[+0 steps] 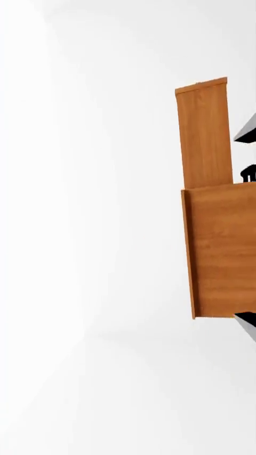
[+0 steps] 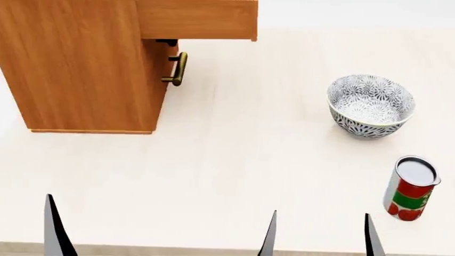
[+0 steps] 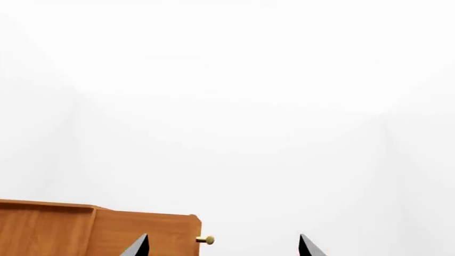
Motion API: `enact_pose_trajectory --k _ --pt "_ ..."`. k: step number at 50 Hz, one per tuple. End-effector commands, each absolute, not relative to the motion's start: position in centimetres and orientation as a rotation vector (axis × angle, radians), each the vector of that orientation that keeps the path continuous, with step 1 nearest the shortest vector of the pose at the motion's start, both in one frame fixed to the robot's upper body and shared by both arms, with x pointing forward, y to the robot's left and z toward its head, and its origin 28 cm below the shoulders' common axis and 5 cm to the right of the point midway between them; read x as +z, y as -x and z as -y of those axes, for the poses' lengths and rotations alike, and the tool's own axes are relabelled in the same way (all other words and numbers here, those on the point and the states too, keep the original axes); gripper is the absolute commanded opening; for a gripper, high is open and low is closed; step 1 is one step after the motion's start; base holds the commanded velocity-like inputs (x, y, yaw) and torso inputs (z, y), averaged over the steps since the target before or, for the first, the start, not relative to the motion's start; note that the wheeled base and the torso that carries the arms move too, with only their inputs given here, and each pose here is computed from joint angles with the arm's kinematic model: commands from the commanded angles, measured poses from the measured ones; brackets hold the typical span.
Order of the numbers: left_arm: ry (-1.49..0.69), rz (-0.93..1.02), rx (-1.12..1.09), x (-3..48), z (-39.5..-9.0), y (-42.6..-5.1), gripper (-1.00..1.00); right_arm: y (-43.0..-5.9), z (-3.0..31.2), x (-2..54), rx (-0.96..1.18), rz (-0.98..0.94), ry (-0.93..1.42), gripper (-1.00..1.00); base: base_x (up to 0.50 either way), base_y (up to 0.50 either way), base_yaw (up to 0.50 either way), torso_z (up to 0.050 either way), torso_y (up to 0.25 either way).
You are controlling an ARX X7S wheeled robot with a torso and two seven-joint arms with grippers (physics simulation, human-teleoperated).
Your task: Put the bowl on top of the cabinet.
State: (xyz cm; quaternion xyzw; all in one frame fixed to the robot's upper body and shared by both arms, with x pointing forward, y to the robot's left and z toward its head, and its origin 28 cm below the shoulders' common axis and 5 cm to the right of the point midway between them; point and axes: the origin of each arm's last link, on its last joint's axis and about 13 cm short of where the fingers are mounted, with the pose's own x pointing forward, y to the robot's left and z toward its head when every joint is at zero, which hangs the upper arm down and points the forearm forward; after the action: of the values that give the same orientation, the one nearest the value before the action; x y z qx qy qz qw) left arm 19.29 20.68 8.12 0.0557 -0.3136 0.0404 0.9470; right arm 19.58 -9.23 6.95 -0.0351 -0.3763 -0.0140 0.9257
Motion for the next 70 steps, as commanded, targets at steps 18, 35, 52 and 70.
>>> enact_pose_trajectory --k 18,35,52,70 --pt "-0.124 0.634 0.095 8.0 -20.7 -19.3 1.0 -19.6 9.2 6.8 -0.032 0.758 0.075 1.0 0.0 0.5 0.0 0.0 0.0" --pt "-0.113 0.62 0.073 8.1 -20.3 -19.2 1.0 -19.7 9.2 6.7 -0.034 0.74 0.067 1.0 0.0 0.0 0.0 0.0 0.0" --pt "-0.112 0.617 0.071 8.0 -20.3 -19.2 1.0 -19.7 9.2 6.7 -0.022 0.73 0.065 1.0 0.18 0.0 0.0 0.0 0.0" --pt "-0.111 0.616 0.076 8.0 -20.3 -19.1 1.0 -19.7 9.2 6.7 -0.031 0.732 0.066 1.0 0.5 0.0 0.0 0.0 0.0"
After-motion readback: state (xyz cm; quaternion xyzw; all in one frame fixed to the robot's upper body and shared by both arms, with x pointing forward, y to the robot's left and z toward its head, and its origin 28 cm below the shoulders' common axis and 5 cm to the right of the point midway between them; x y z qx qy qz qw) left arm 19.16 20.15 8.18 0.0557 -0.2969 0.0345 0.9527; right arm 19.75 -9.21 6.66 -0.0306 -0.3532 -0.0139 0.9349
